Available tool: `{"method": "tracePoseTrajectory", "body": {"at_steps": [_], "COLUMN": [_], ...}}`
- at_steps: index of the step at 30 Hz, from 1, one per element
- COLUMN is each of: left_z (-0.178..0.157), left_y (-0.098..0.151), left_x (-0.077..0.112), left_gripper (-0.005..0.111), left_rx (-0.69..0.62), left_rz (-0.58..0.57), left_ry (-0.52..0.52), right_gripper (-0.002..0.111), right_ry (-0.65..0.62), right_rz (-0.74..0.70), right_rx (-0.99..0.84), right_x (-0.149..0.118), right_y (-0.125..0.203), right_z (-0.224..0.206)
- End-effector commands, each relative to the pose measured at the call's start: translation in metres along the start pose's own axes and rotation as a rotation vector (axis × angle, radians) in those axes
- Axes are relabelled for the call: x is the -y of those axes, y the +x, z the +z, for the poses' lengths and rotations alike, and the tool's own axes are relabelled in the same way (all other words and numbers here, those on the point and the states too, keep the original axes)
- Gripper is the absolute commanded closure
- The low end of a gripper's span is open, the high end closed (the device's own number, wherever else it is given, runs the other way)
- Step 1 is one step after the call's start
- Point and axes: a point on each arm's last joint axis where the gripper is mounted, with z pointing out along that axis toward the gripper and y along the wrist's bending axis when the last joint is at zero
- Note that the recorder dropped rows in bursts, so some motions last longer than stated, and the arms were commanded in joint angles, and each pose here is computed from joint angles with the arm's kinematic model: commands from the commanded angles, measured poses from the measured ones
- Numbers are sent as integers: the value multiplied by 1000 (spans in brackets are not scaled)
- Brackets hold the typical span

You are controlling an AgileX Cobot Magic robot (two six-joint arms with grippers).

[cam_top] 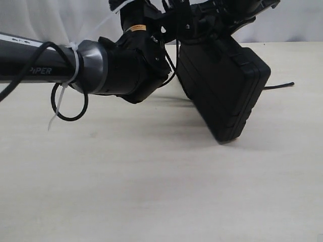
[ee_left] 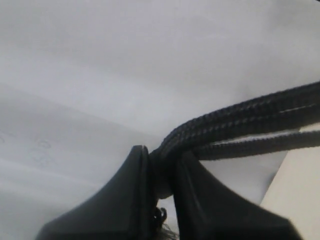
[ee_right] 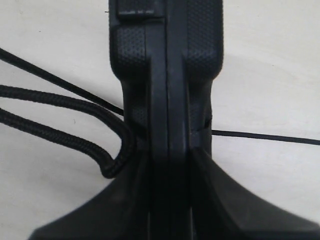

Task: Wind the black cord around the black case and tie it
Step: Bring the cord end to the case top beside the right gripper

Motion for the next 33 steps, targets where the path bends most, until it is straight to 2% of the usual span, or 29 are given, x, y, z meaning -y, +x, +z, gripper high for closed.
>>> {"method": "tracePoseTrajectory", "body": {"at_steps": [1,5,8,14,23,27,33], "left_z": [-4,-9,-10,-13,-7,-9,-9], "left_y": [1,10,7,2,19,24,21], "left_x": [1,15,15,15,17,23,21], "left_gripper": [107,107,107,107,107,107,107], "left_rx": [46,77,107,136,34,33,58], "left_rz": [107,158,127,139,181,200,83], "left_ry": [-48,-30,-36,-45,-7,12,5], "right_gripper": [104,104,104,104,104,104,104], "right_ry": [-10,-2,-2,-2,-2,2,-27], "right_rz": [-4,-7,-7,-7,-7,-8,3], "right_rx": [5,4,4,4,4,4,5], "right_x": [-1,-1,-1,-1,-1,0,-3], "right_y": [0,0,0,0,0,0,0], "right_z": [-1,-1,-1,-1,-1,-1,-1]}}
